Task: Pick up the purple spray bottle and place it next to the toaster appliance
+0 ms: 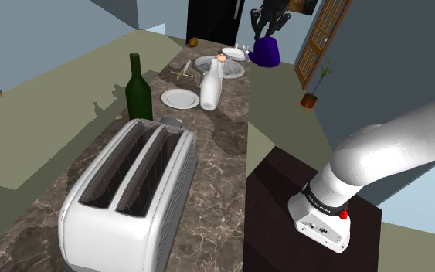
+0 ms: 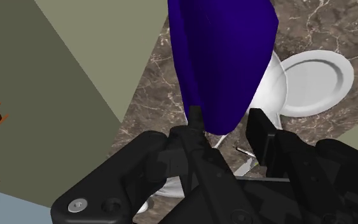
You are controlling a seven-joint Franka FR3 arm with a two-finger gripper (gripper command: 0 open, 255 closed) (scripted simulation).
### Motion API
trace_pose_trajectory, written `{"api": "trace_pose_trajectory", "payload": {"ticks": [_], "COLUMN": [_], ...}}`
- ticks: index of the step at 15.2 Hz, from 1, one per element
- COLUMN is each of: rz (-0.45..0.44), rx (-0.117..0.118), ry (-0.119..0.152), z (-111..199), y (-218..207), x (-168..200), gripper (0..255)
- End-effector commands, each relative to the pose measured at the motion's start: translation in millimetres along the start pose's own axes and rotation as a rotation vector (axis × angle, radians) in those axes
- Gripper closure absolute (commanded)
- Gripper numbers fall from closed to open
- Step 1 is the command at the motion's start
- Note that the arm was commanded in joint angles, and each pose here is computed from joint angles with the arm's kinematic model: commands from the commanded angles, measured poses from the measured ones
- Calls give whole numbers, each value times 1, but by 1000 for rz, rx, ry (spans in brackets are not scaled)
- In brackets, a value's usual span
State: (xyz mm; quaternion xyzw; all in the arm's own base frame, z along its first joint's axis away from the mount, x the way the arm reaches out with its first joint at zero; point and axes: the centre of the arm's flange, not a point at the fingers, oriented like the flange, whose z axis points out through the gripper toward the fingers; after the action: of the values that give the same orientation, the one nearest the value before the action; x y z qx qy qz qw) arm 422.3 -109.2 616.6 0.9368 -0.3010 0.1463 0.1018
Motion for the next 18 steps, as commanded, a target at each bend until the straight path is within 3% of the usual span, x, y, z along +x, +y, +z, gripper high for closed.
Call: {"api": "trace_pose_trajectory", "payload": {"ticks": [1,18], "rz": [1,1], "rx": [-1,-1], "ry": [0,0], "z": [-5,-85], "y": [-8,-79], "x": [-26,-223], "gripper": [255,255]}}
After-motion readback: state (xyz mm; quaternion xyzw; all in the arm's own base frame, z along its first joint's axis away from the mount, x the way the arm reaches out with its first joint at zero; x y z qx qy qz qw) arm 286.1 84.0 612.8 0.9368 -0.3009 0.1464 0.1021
